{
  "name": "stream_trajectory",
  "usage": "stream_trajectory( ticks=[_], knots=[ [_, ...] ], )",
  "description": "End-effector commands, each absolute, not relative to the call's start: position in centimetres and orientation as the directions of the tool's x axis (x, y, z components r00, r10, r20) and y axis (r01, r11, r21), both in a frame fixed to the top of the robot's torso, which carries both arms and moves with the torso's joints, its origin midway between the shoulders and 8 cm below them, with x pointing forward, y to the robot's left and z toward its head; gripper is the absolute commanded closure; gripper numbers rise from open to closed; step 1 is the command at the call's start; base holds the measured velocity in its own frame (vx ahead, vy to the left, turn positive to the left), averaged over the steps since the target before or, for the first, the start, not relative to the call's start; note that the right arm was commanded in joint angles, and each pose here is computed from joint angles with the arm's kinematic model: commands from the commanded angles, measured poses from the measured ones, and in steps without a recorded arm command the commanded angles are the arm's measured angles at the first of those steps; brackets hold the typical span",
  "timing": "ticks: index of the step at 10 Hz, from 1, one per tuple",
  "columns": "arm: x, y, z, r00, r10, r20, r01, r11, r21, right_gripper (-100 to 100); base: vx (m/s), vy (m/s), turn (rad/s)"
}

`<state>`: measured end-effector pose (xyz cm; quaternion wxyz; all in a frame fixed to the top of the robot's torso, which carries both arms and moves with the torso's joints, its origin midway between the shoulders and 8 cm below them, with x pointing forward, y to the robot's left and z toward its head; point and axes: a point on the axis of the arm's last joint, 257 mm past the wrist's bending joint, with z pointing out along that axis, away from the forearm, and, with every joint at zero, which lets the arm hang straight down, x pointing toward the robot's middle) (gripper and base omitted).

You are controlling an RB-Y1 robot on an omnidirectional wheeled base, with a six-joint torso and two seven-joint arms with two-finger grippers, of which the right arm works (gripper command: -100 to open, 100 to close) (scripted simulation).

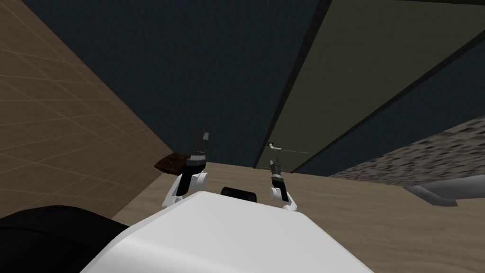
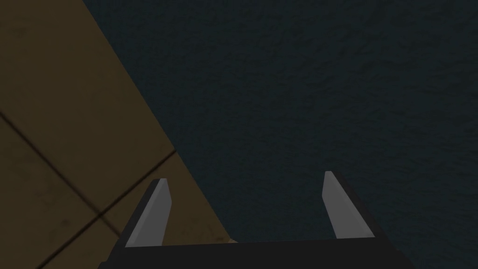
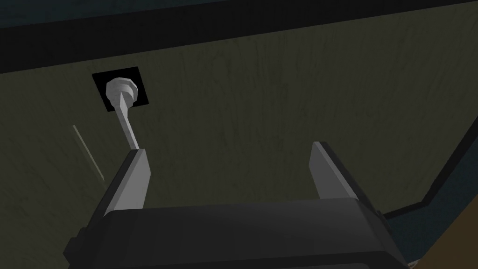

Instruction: Pull the door open

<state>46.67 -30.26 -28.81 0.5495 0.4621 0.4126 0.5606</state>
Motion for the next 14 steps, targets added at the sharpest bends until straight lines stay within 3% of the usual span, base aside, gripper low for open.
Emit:
stream_trajectory(
  ticks=[1,14],
  knots=[
    [46.8,-30.5,-29.8,0.038,0.997,0.062,-0.212,-0.052,0.976,-100,0.048,-0.095,0.095],
    [45.8,-34.0,-37.7,0.101,0.995,0.016,-0.039,-0.012,0.999,-100,0.049,-0.109,0.102]
  ],
)
